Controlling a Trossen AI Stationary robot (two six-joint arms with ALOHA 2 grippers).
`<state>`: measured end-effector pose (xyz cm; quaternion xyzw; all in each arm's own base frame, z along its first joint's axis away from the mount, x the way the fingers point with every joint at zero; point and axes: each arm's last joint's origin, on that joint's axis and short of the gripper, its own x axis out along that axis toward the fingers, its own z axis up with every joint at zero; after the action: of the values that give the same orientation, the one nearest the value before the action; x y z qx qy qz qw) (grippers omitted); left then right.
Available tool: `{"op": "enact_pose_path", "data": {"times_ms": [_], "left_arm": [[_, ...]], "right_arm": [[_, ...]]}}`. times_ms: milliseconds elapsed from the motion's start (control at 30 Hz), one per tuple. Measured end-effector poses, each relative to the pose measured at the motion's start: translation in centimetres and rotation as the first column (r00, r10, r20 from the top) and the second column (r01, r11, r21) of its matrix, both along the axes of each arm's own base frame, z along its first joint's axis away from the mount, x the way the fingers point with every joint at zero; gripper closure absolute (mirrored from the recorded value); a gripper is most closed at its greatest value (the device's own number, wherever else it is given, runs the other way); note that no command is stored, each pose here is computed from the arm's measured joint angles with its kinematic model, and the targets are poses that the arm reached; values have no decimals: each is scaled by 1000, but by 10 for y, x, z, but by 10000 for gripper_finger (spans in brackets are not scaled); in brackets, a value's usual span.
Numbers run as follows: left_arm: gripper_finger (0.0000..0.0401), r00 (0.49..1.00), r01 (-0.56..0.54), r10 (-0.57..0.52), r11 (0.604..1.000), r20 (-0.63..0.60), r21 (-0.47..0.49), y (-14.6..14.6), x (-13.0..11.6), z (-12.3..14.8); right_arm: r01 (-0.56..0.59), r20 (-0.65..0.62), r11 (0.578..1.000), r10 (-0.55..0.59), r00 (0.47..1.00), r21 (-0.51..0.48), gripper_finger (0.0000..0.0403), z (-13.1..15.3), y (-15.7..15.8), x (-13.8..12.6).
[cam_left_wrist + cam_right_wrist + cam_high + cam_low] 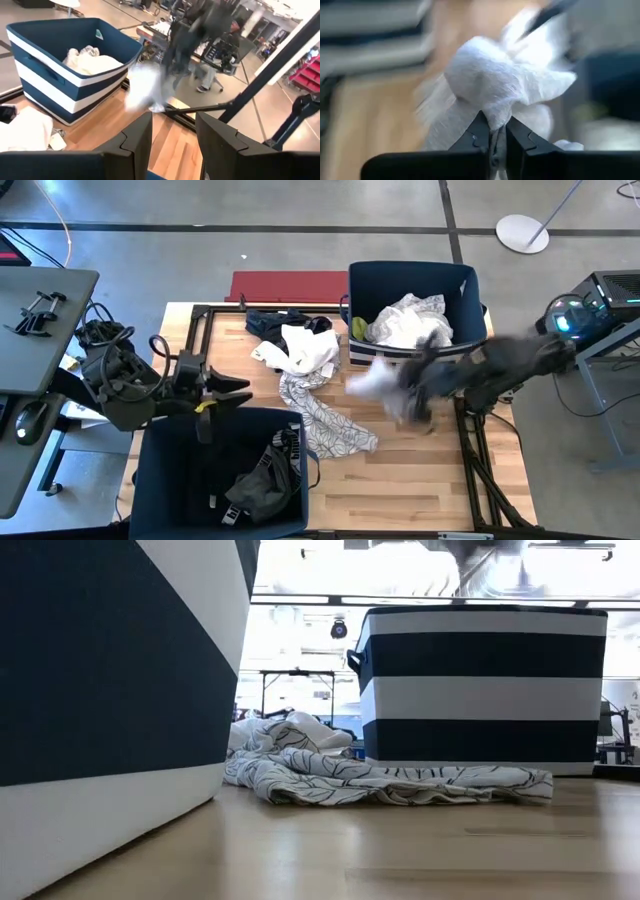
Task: Sort clothes
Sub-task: Put the gray underwear into the top blue laundry bin
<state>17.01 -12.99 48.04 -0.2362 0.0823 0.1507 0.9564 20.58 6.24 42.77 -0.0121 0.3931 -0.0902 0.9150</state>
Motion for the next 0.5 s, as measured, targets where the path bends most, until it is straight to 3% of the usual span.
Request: {"op": "enact_pose_path", "data": {"times_ms": [100, 233, 300, 367, 500], "left_arm": [[263, 1000, -3, 3, 1000, -7, 8, -3, 4, -2], [263, 1000, -6, 7, 1000, -28, 30, -11, 12, -9], [263, 999, -8, 9, 999, -38, 41, -15, 15, -12], [263, 999, -8, 10, 999, -48, 51, -18, 19, -15], [263, 998, -21, 24, 998, -50, 64, -20, 22, -17]], "right_arm": [[194, 220, 958, -147, 964, -210, 396, 57, -23, -23], [479, 413, 779, -312, 856, -405, 396, 103, -52, -45], [534, 435, 726, -350, 830, -434, 396, 113, -66, -48], [530, 422, 729, -356, 834, -433, 396, 116, -83, -47], [481, 324, 788, -373, 869, -383, 396, 101, -120, -33]]}}
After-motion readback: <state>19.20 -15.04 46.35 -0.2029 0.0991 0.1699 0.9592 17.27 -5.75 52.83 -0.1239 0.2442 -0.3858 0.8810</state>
